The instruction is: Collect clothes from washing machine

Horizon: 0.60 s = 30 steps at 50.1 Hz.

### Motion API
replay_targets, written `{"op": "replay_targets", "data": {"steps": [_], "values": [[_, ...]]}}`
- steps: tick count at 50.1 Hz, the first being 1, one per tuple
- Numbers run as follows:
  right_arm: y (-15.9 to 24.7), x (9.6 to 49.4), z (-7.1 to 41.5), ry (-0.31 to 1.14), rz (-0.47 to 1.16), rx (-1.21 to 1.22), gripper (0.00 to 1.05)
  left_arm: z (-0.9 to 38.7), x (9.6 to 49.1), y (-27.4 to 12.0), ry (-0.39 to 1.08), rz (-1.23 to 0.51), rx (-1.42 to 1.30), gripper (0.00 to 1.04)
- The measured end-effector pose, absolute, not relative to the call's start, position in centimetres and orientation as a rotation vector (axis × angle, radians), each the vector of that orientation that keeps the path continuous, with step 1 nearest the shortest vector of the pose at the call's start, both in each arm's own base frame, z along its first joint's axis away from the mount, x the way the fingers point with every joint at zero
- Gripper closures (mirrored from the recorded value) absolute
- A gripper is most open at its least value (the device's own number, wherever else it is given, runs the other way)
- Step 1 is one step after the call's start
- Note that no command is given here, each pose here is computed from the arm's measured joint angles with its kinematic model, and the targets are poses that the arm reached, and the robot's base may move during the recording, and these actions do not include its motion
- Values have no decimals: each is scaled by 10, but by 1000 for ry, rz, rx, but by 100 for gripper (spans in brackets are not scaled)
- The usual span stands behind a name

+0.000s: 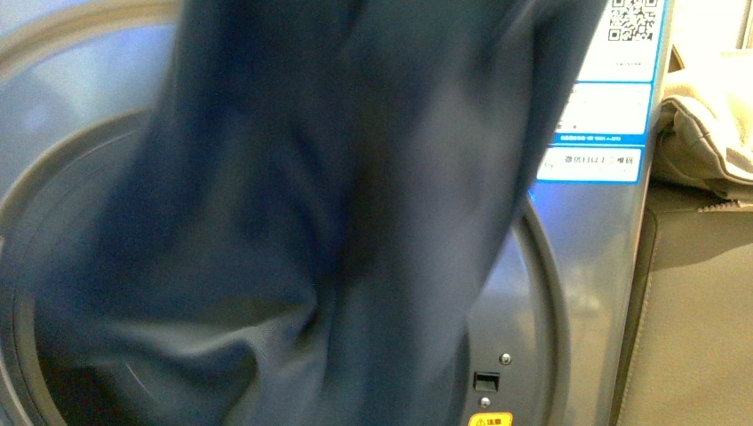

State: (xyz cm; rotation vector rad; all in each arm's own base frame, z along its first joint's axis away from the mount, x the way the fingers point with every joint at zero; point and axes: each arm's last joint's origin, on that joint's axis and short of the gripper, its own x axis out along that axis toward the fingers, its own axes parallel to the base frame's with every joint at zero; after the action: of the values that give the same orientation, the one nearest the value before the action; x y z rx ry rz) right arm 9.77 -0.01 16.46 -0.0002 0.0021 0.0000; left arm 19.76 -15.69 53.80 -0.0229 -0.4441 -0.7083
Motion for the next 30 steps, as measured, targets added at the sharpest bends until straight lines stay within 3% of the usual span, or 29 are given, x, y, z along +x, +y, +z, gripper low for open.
{"op": "replay_targets", "data": {"steps": [10,30], "values": [[0,98,165,2,0,0,8,564,188,-154,-491,-707,-43,96],[0,98,165,2,0,0,8,565,187,-155,-493,-713,-45,96]]}}
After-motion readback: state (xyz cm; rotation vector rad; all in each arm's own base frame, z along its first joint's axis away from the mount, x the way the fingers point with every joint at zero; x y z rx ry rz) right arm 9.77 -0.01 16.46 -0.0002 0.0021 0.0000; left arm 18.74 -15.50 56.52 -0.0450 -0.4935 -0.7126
